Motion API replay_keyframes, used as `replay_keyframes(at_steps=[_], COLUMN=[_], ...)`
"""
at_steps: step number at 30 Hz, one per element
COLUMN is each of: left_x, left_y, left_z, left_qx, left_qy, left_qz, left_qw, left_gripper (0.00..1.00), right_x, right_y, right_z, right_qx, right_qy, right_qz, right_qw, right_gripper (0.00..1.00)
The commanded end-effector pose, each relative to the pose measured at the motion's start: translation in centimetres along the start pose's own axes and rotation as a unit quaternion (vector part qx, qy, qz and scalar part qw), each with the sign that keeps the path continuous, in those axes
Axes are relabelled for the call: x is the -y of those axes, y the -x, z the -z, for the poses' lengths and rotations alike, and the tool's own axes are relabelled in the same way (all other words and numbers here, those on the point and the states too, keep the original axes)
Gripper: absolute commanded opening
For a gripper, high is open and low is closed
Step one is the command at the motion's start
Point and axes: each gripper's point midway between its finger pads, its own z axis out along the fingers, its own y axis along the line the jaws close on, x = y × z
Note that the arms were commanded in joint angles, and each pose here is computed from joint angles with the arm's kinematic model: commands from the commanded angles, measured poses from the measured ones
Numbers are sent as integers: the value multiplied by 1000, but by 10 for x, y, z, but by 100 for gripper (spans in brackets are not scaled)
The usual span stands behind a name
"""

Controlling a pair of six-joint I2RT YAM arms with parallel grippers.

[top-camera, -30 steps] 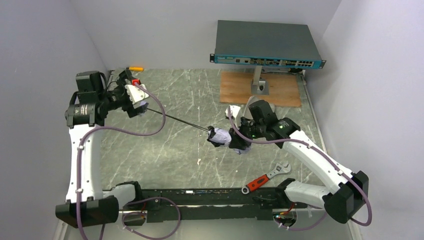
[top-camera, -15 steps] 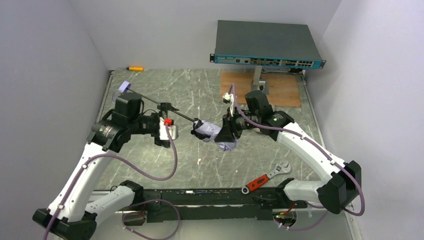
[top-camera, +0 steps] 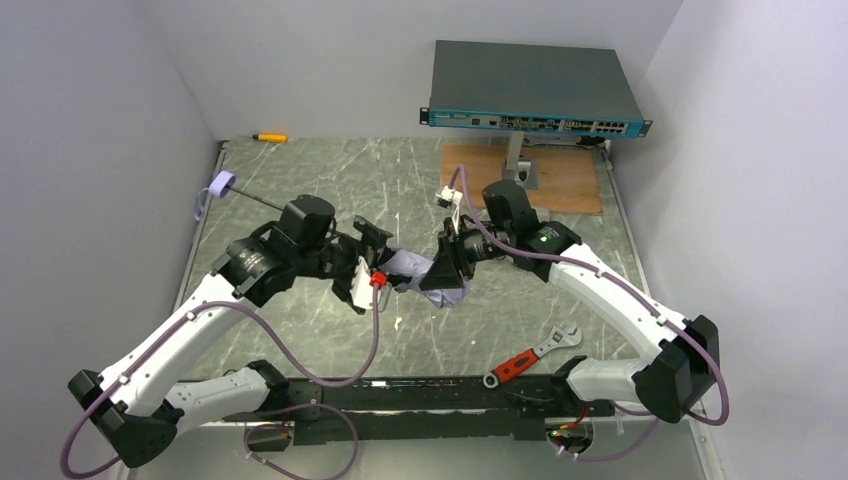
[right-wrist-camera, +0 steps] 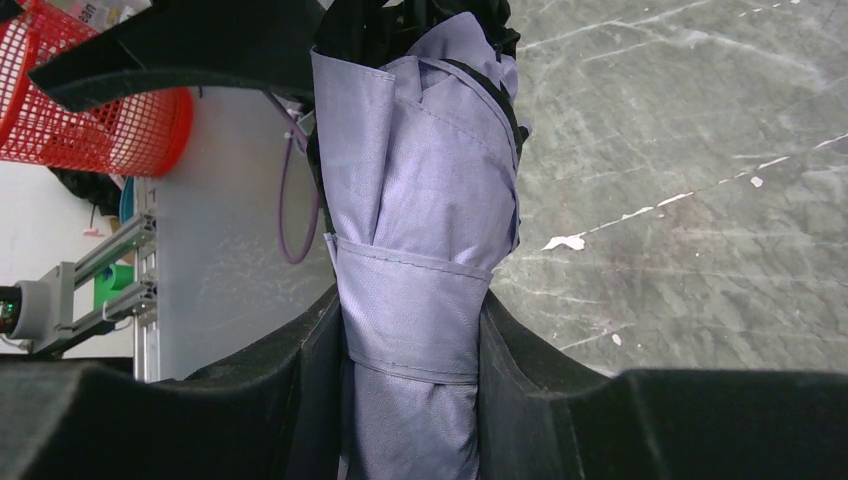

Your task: Open the umbrella

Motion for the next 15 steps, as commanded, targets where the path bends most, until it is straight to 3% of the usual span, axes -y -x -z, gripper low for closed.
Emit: replay_keyframes(at_steps=[1, 3, 5, 9, 10, 11, 13, 15], left_x=[2, 5, 5, 1, 3, 3, 7, 10], left_y=[7, 7, 9, 12, 12, 12, 10, 9], left_z=[-12, -21, -26, -28, -27, -25, -23, -18], left_qx=[8, 5, 7, 12, 12, 11, 11, 12], left_qy=[-9, -14, -15, -1, -1, 2, 4, 10], left_qz=[-31, -32, -30, -8, -6, -5, -21, -49], left_qw=[999, 999, 999, 1000, 1000, 1000, 1000, 999], left_gripper=[100, 99, 89, 30, 10, 0, 0, 0], right_x=[-26, -30, -32, -37, -37, -37, -33, -28], right_y=[38, 36, 35, 31, 28, 25, 15, -2], right_z=[4, 4, 4, 8, 10, 12, 17, 21], right_qx=[43, 39, 37, 29, 25, 19, 4, -26], right_qy=[43, 51, 54, 59, 57, 54, 43, 37], right_qz=[59, 67, 75, 82, 84, 85, 84, 88], right_qw=[996, 996, 995, 994, 994, 995, 996, 995], right_gripper=[0, 0, 0, 2, 9, 21, 46, 65])
